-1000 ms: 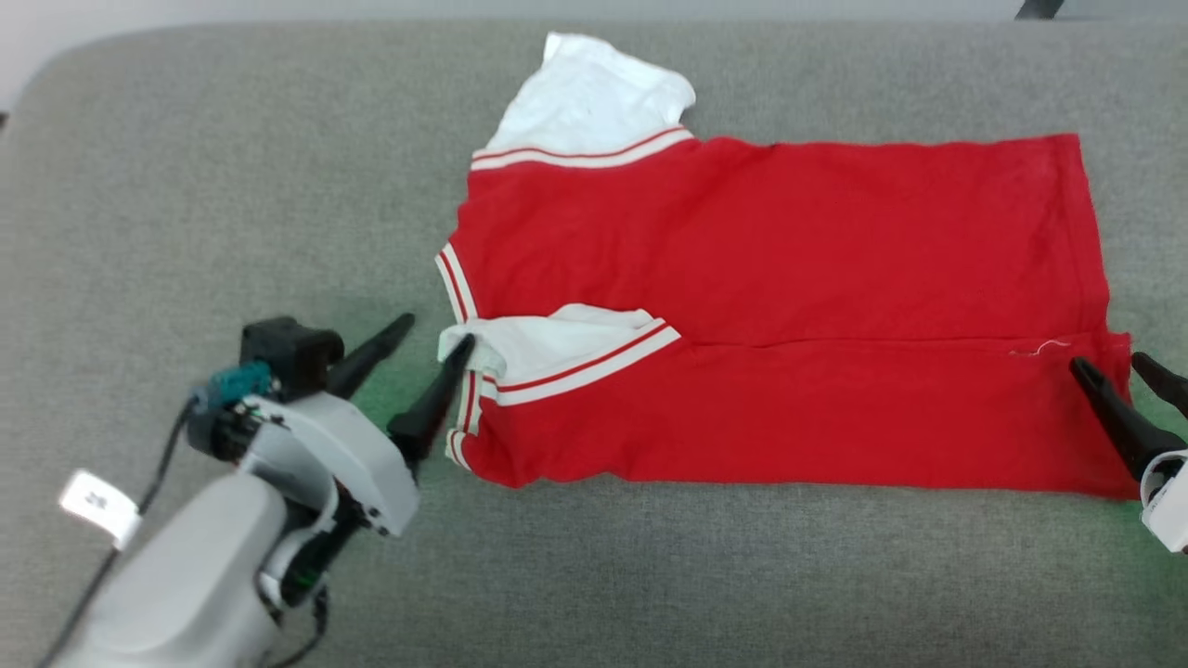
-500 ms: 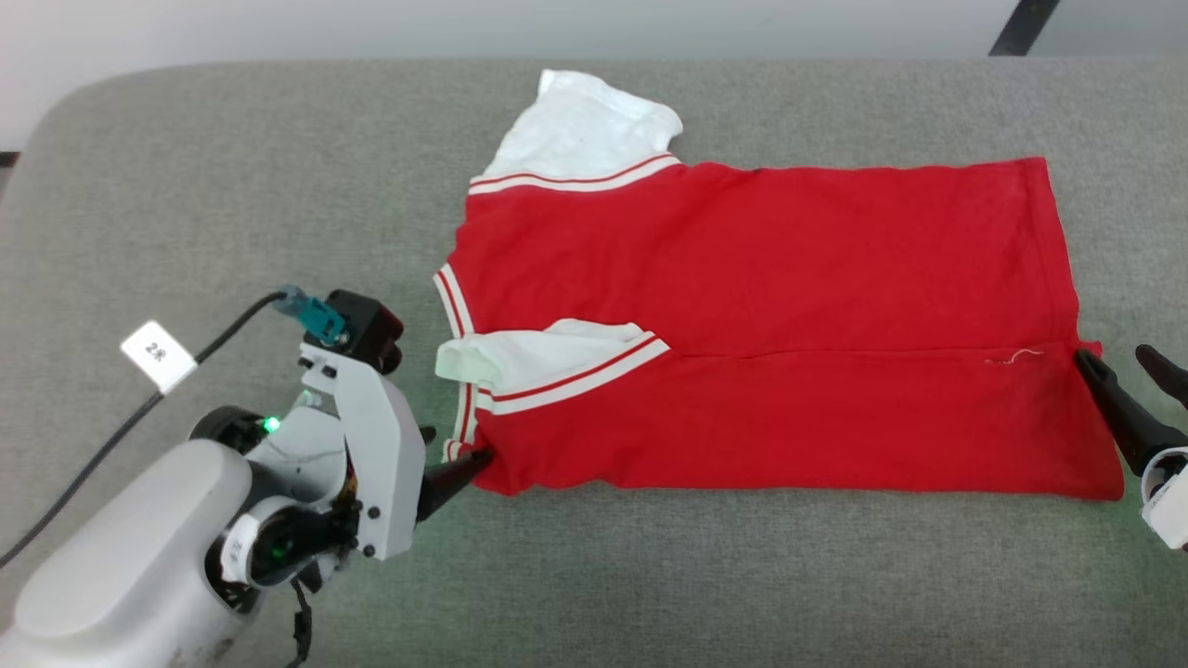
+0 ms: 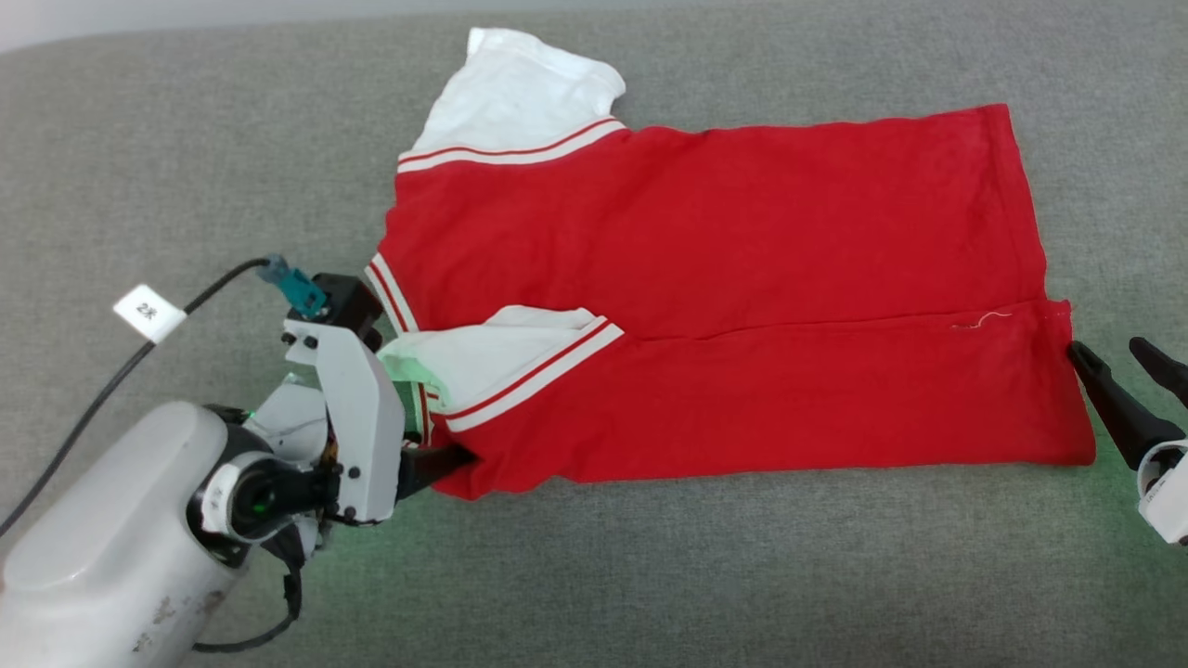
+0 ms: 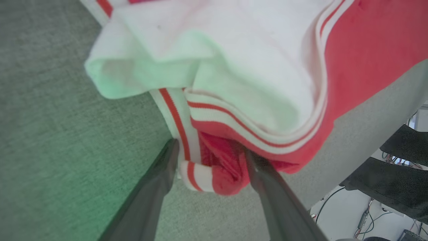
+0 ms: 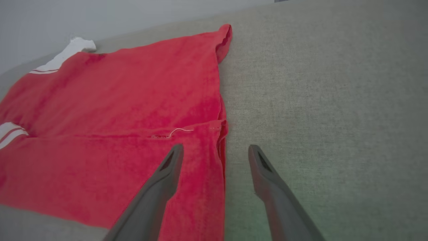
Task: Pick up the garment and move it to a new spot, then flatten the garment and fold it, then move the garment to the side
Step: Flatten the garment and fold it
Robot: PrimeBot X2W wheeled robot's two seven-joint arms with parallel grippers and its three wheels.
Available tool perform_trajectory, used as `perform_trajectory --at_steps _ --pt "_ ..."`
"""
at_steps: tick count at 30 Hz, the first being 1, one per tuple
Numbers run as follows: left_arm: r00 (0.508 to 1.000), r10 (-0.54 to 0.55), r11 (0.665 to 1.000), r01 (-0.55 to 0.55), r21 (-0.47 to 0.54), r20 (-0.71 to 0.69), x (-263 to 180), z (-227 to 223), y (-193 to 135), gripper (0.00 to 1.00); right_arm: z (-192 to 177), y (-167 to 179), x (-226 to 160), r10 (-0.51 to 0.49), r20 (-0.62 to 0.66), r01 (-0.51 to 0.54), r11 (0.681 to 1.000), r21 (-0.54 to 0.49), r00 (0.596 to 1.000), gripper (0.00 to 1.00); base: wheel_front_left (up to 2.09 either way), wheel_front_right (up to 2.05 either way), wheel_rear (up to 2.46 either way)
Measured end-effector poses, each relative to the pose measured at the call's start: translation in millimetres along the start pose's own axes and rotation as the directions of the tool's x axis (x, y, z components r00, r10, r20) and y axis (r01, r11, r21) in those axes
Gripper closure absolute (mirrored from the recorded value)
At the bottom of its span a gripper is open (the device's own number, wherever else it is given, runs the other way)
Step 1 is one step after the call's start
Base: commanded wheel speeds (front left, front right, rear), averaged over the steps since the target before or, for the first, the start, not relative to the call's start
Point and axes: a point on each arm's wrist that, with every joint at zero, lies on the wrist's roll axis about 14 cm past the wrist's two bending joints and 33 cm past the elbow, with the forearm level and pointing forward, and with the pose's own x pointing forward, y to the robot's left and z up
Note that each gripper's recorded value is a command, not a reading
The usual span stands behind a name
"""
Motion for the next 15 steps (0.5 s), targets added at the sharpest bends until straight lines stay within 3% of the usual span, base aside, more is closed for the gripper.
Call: perform_trajectory --at_steps 1,3,10,15 --pt "1.0 -0.011 1.0 0.011 0.0 -0.007 2.5 -0.6 -1.4 0.31 -1.1 -1.9 -0.7 -0.004 -0.007 0.004 1.0 -0.002 1.0 0.0 0.0 0.0 0.0" --pt "1.0 -0.022 1.0 0.022 -0.004 -0.01 5.4 -0.6 -1.6 1.0 -3.7 -3.4 -1.7 -0.003 -0.03 0.003 1.0 -0.017 1.0 0.0 0.0 0.0 0.0" --pt "0.999 -0.052 0.999 0.052 -0.011 0.003 9.9 -1.2 -2.2 1.0 -21.8 -0.1 -4.4 0.024 -0.217 -0.047 0.993 -0.104 0.976 0.0 0.0 0.0 0.0" --pt "0.997 -0.074 0.997 0.074 -0.004 0.036 13.1 1.9 -6.2 1.0 -42.0 -4.9 -7.1 0.001 -0.396 -0.077 0.981 -0.176 0.918 0.0 0.0 0.0 0.0"
